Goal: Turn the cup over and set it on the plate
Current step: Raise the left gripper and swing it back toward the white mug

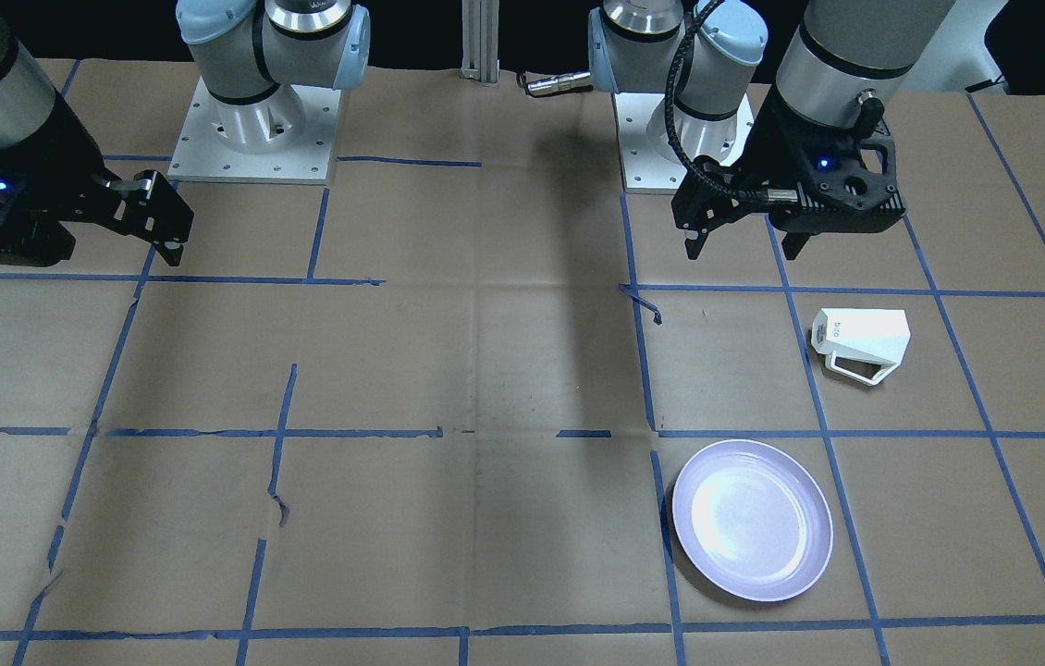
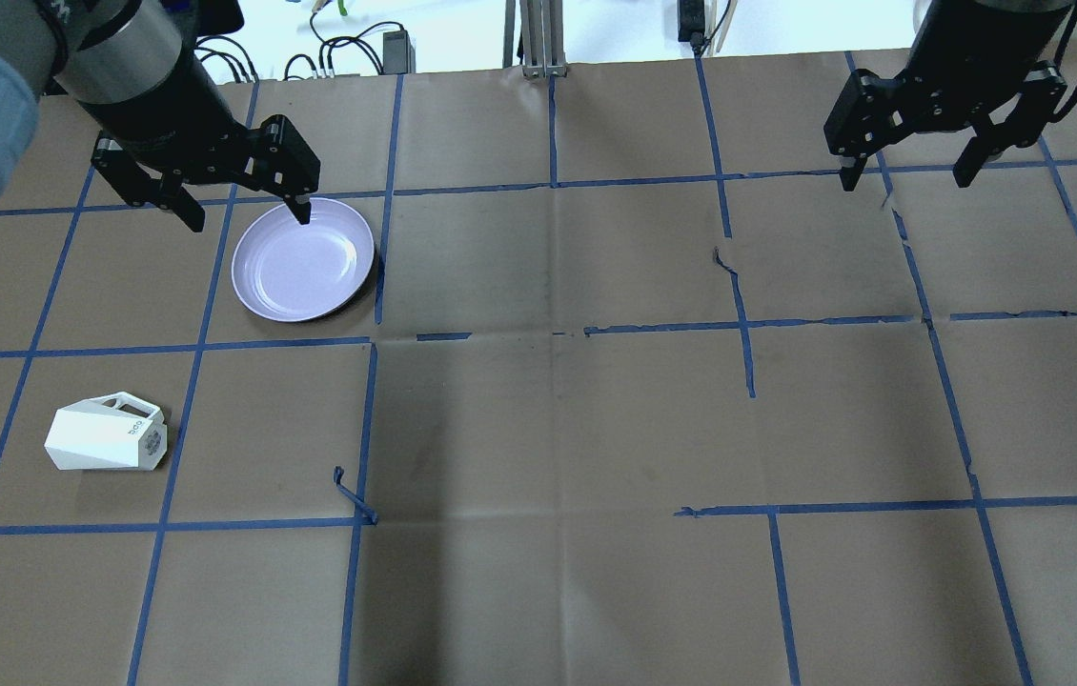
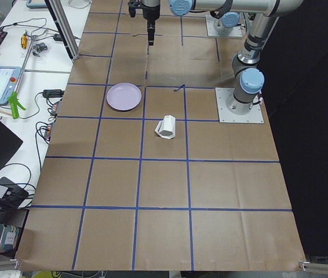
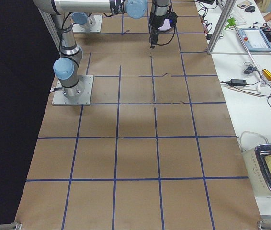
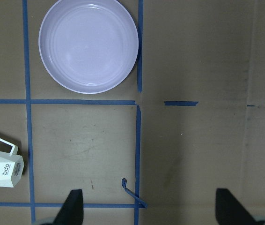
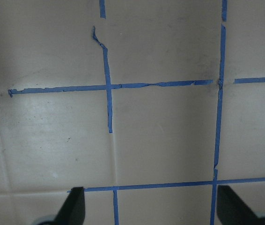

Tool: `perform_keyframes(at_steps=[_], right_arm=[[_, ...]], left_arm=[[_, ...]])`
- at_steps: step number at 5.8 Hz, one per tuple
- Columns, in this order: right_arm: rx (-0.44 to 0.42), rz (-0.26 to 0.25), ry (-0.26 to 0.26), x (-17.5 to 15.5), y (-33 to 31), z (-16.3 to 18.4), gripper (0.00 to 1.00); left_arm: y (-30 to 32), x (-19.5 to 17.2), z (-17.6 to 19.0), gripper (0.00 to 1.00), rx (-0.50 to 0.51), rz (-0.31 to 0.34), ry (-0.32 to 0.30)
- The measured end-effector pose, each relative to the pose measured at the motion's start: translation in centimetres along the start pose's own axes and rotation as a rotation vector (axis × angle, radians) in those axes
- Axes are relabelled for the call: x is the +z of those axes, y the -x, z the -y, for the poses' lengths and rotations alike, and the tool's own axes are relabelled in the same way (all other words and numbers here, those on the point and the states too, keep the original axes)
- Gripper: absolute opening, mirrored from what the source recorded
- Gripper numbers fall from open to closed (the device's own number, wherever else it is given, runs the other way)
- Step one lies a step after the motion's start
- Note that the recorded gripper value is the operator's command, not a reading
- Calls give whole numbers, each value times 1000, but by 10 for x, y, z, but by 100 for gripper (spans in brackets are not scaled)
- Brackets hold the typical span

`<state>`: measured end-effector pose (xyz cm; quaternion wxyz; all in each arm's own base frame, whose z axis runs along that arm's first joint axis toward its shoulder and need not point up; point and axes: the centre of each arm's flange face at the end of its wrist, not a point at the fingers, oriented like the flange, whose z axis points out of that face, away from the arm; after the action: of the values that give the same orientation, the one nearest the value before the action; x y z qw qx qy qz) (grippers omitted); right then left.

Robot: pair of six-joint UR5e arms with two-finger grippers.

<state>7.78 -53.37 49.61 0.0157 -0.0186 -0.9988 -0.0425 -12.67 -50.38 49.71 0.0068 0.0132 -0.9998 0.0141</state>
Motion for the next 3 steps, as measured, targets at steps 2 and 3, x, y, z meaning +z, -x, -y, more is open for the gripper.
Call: perform_keyframes(at_steps=[2, 3], right_arm=[[0, 0, 0, 0, 0, 0, 100], [0, 0, 0, 0, 0, 0, 100]], left_arm=[[36, -8, 2, 99, 26, 1, -7], [73, -17, -1, 99, 15, -11, -8]])
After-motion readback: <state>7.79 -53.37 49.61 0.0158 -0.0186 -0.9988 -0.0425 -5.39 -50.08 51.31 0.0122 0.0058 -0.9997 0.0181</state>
